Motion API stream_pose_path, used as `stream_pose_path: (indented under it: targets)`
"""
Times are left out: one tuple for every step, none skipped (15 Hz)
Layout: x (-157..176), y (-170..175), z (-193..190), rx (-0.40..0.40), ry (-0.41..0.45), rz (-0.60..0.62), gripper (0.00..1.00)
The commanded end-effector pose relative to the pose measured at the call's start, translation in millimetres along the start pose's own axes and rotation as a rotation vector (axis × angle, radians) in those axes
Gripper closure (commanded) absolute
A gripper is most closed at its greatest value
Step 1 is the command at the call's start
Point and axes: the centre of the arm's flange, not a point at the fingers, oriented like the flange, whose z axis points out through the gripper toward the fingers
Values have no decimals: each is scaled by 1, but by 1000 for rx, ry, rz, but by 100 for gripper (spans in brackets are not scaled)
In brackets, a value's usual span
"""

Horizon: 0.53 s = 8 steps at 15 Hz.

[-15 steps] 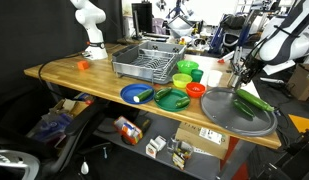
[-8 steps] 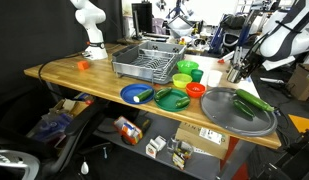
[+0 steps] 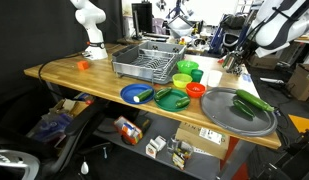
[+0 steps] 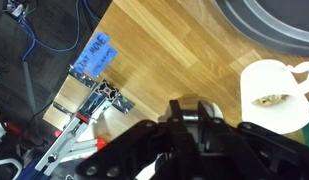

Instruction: Move the metallic jug backwards

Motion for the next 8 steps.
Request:
stream_pose_path:
  targets:
    - [25, -11, -12, -18, -12, -14, 96]
    - [35, -15, -13, -19, -8, -20, 96]
    - [43, -18, -14, -15, -5, -27, 96]
    - [51, -20, -15, -10, -3, -32, 96]
    - [60, -24, -14, -9, -8, -40, 96]
    - [69, -26, -11, -13, -22, -50, 96]
    - [78, -26, -7, -17, -39, -60, 96]
    - [85, -27, -4, -20, -54, -69, 96]
